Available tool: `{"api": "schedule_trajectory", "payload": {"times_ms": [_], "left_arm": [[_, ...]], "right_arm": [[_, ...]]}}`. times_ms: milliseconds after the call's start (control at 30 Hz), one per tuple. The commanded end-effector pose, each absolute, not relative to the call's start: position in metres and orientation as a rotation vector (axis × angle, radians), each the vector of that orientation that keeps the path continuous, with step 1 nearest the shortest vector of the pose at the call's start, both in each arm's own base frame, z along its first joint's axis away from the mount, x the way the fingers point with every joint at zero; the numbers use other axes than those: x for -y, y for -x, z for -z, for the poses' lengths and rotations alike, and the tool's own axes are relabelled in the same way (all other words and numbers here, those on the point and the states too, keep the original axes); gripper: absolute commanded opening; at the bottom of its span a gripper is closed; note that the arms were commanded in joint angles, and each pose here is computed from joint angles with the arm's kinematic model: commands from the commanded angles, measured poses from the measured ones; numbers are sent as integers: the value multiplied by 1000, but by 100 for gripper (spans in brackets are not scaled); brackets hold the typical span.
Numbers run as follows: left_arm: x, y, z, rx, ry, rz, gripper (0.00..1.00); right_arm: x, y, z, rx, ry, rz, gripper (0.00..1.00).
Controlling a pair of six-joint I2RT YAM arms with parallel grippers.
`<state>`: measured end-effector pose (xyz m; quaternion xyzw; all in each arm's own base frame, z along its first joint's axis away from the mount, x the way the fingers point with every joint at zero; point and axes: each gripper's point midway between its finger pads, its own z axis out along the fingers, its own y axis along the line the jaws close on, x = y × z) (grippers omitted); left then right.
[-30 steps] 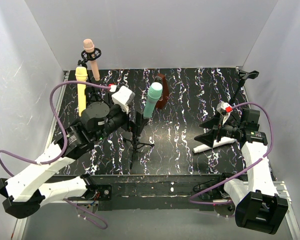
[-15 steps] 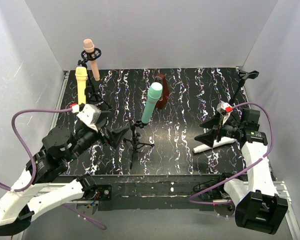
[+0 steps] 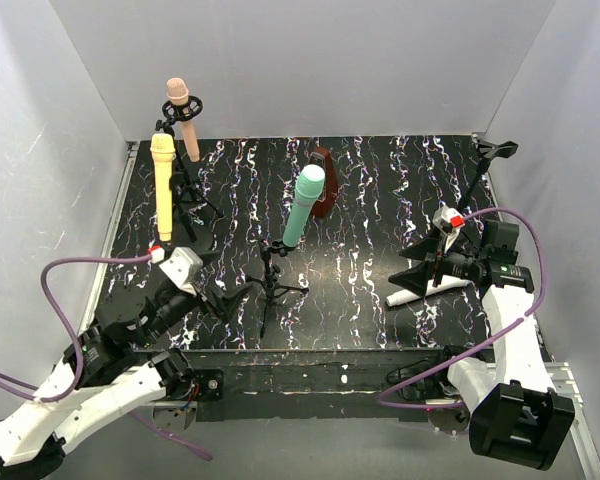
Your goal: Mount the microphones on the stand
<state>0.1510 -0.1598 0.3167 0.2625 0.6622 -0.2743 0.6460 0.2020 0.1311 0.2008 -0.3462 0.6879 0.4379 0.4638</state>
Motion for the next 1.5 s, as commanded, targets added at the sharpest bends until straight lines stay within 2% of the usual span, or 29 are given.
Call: {"api": "schedule_trajectory", "payload": {"times_ms": [0, 467, 1467], "left_arm": [[161, -150, -300, -1462, -662, 594, 98], [165, -155, -260, -1413, -663, 579, 98], [200, -172, -227, -1440, -719, 596, 98]], "right_arm": [[-131, -202, -204, -1651, 873, -1062, 93], [-132, -201, -204, -1640, 883, -1063, 93], [-131, -201, -203, -1637, 895, -1055, 93]]}}
